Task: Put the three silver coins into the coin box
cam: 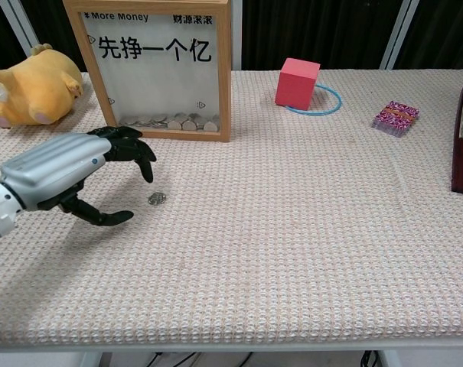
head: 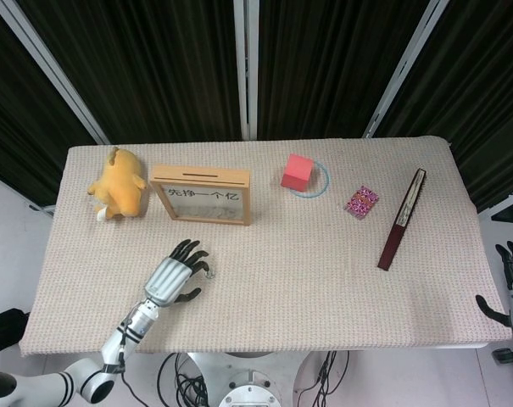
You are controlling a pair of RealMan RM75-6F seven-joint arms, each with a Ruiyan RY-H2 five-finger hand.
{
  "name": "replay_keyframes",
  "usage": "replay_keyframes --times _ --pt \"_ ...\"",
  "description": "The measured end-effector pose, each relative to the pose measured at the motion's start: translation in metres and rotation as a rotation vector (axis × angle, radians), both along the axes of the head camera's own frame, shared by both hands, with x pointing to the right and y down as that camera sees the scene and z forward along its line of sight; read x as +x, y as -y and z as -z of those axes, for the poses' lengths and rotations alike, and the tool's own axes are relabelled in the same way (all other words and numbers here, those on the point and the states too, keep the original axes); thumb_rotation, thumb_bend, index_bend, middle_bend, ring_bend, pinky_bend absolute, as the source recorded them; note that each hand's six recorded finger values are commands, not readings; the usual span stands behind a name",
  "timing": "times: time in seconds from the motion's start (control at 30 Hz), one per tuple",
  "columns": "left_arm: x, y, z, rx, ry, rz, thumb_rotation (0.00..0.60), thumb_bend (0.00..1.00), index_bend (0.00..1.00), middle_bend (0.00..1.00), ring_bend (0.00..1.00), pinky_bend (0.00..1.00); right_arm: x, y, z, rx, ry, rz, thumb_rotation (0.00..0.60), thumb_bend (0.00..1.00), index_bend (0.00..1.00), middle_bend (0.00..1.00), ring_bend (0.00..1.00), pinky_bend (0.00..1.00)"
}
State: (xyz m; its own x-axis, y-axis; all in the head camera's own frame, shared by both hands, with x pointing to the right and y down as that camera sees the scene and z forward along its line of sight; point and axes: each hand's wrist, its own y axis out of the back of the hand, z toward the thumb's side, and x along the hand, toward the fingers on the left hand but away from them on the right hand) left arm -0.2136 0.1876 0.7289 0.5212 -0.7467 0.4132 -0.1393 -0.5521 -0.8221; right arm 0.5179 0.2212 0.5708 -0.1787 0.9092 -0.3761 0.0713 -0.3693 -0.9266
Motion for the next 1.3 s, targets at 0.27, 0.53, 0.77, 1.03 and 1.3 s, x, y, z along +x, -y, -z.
replay_keyframes --times 0.27,0.53,0.77,1.03,1.3 --pt "0.003 0.002 -0.013 -0.035 0.021 0.011 0.600 0.24 0.38 0.19 0.03 0.08 0.002 -0.001 -0.003 -0.009 0.002 -0.004 0.600 0.18 0.00 0.00 0.00 0.00" --pt "0.006 0.004 -0.015 -0.045 0.014 0.026 0.600 0.25 0.39 0.19 0.03 0.08 0.003 -0.001 -0.002 -0.007 0.001 -0.002 0.600 0.18 0.00 0.00 0.00 0.00" --pt "0.011 0.005 -0.019 -0.060 0.010 0.030 0.600 0.26 0.42 0.19 0.03 0.08 0.001 -0.001 -0.002 -0.007 0.002 0.002 0.600 0.18 0.00 0.00 0.00 0.00" --pt "0.012 0.006 -0.021 -0.064 0.009 0.035 0.600 0.26 0.43 0.19 0.03 0.08 0.000 -0.001 -0.001 -0.009 0.001 0.007 0.600 0.18 0.00 0.00 0.00 0.00" --pt "0.016 0.008 -0.021 -0.067 -0.007 0.042 0.600 0.31 0.45 0.19 0.03 0.08 -0.002 -0.001 -0.003 -0.014 0.003 0.009 0.600 0.18 0.00 0.00 0.00 0.00"
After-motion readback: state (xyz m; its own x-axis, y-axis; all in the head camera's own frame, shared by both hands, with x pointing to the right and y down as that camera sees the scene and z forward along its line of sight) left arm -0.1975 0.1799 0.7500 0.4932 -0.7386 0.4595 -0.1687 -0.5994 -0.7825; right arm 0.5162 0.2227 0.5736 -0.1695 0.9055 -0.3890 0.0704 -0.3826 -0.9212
